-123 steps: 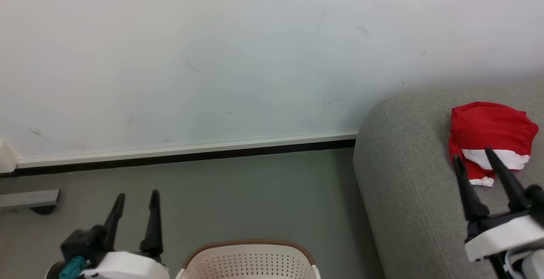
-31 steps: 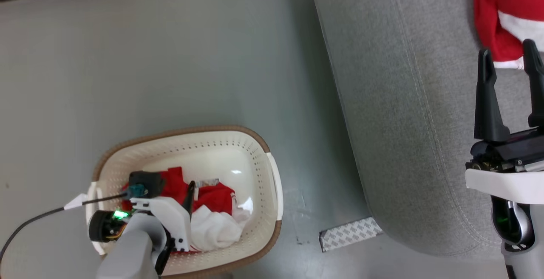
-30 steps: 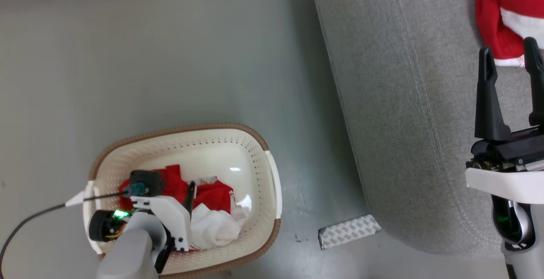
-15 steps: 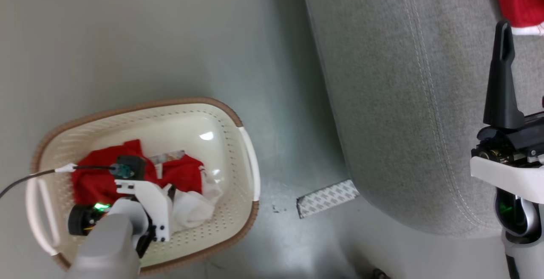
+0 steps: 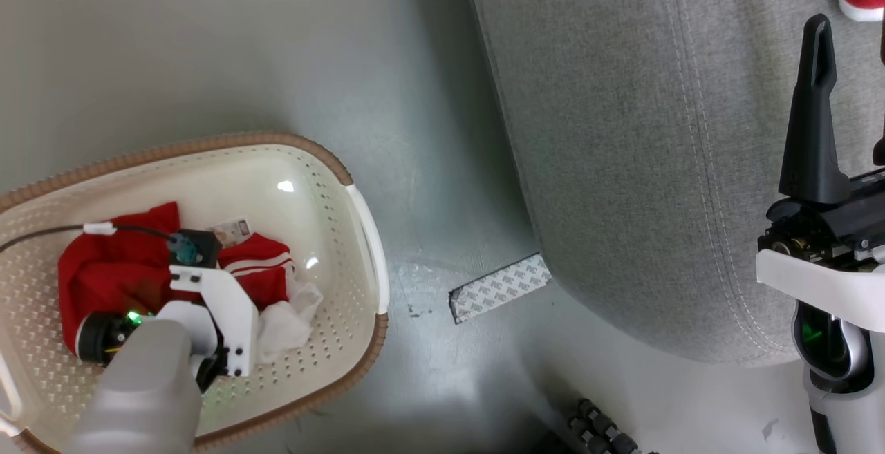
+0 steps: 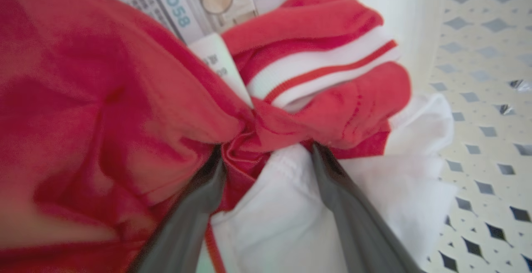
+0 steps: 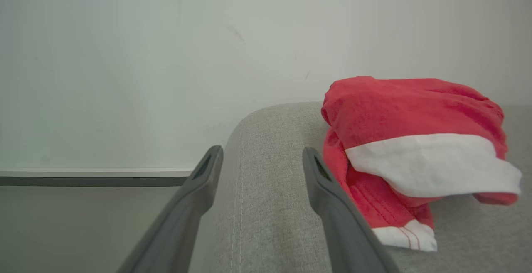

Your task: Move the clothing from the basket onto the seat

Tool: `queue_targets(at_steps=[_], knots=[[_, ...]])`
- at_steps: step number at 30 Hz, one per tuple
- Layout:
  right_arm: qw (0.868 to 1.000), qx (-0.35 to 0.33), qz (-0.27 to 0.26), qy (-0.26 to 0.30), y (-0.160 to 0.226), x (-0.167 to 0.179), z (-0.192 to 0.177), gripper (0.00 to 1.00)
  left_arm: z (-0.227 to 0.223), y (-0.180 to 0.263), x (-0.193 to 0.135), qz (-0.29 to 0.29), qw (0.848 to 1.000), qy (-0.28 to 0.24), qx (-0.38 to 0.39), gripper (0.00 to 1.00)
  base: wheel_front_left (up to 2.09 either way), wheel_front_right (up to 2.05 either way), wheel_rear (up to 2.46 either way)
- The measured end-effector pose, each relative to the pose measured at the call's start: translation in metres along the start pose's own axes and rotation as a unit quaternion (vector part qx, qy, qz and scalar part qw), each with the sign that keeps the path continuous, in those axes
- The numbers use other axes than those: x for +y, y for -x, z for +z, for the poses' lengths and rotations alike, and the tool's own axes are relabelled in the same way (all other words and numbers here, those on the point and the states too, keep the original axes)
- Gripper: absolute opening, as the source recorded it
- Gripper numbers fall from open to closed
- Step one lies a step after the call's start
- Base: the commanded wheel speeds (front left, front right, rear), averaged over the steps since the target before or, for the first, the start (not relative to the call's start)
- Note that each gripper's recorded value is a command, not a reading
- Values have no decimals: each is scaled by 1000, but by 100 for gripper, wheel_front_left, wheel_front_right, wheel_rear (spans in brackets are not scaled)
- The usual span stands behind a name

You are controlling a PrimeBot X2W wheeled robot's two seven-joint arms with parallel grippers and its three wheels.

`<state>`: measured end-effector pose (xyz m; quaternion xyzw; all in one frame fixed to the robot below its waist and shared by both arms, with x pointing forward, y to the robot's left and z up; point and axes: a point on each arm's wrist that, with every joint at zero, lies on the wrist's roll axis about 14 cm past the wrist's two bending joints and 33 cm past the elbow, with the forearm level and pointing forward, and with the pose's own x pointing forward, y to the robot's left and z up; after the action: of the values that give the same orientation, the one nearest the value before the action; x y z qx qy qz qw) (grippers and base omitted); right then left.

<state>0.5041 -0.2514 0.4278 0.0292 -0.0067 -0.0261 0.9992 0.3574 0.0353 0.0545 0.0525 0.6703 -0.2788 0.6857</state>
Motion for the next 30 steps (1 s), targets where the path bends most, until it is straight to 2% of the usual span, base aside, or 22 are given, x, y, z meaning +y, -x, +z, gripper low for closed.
queue_targets(at_steps=[7, 8, 9, 18, 30], knots=[[1000, 10, -1, 10, -1, -3, -9, 100, -1, -8, 0, -5, 1000, -7, 15, 100, 2, 2, 2], [1000, 10, 0, 10, -1, -2, -11, 100, 0, -8, 1, -4, 1000, -6, 14, 30, 0, 0, 0], [1000, 12, 1, 12, -1, -1, -12, 100, 2, -8, 2, -4, 1000, -7, 9, 0, 0, 0, 0], [1000, 2, 5, 13, -2, 1, -2, 100, 19, 5, -1, -4, 999, 10, -36, 0, 0, 0, 0], [998, -55, 16, 12, 7, 4, 58, 100, 44, 65, -29, -5, 992, 15, -129, 0, 0, 0, 0]])
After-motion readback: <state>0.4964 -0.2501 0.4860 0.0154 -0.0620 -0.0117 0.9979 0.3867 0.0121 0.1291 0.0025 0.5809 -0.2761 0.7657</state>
